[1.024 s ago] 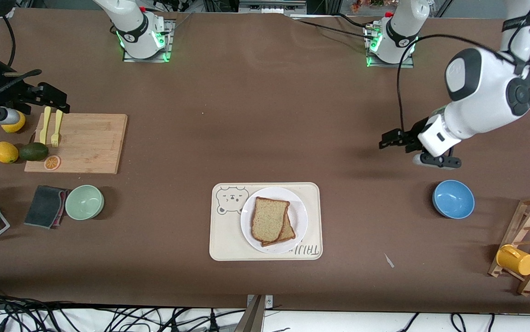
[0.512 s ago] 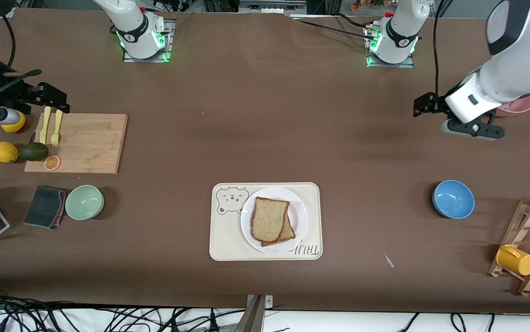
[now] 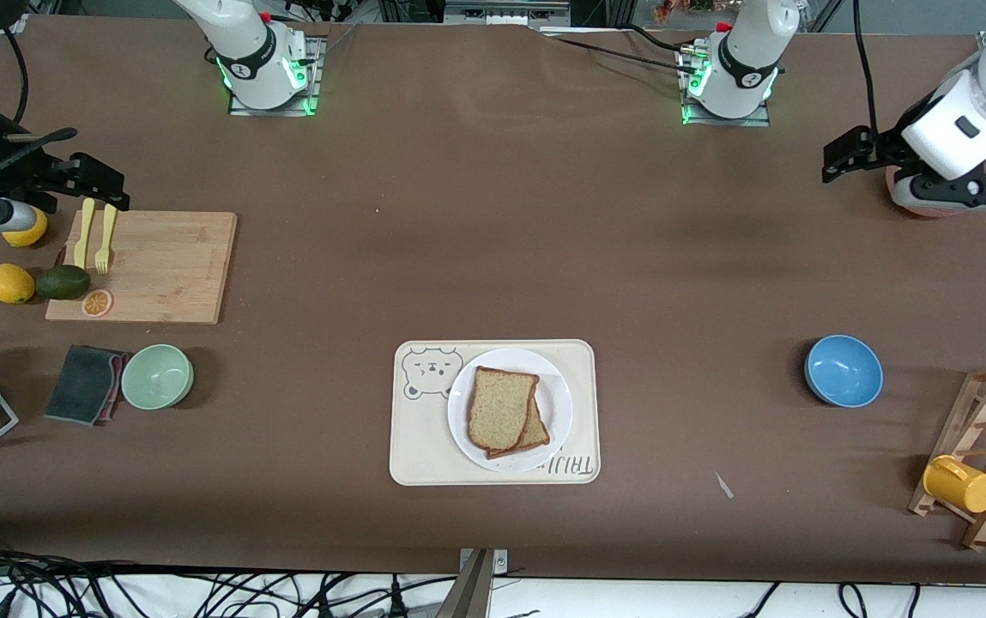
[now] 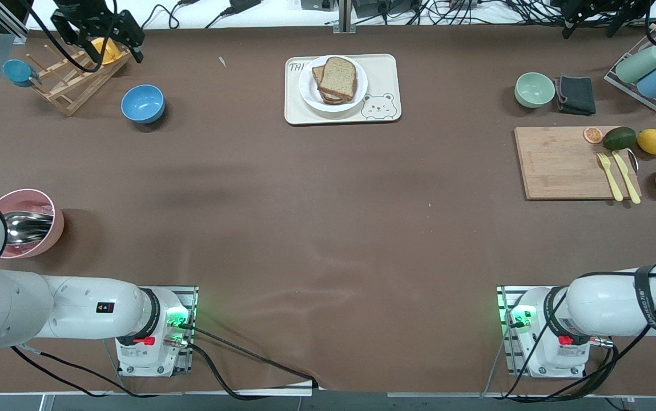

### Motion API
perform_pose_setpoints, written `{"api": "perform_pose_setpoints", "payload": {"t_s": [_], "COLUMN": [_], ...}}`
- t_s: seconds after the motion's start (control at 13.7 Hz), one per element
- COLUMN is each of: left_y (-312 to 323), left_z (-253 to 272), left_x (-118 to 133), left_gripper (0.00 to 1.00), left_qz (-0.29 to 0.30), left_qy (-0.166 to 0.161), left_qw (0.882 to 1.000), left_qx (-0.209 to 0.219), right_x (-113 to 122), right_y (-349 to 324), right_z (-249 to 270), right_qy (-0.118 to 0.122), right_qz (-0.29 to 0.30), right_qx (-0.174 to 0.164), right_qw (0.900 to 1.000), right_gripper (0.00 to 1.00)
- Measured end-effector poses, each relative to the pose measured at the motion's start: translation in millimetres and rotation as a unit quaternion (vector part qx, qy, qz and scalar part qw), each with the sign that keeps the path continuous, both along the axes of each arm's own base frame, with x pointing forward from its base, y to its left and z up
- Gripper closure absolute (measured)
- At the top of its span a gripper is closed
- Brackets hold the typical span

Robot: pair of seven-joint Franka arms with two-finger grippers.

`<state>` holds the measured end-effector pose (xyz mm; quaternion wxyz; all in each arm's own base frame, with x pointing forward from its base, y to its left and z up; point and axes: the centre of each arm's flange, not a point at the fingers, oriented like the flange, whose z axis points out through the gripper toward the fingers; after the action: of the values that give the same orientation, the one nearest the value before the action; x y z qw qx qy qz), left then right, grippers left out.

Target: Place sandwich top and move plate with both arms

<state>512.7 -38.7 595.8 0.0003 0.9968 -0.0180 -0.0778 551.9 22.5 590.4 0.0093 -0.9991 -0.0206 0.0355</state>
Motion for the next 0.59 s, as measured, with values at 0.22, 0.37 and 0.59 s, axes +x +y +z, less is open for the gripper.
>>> {"api": "perform_pose_setpoints", "payload": {"t_s": [0.22, 0.37, 0.59], "left_y": [4.6, 7.6, 9.7], "left_z": [11.6, 15.5, 16.2], "left_x": [0.9, 1.5, 1.7], "left_gripper": [0.0, 0.0, 0.0], "left_qz": [0.003, 0.009, 0.013], "left_qy": [-0.013, -0.018, -0.018], "left_qw": [1.0, 1.0, 1.0], "left_qx": [0.012, 0.015, 0.015], "right_x": [0.3, 0.4, 0.5], "right_y": [0.5, 0.5, 0.5], "right_z": [2.4, 2.5, 2.8], "right_qy": [-0.003, -0.003, -0.003], "right_qz": [0.0, 0.001, 0.001], "right_qx": [0.0, 0.0, 0.0], "right_qw": [1.0, 1.0, 1.0], "right_gripper": [0.0, 0.0, 0.0]}}
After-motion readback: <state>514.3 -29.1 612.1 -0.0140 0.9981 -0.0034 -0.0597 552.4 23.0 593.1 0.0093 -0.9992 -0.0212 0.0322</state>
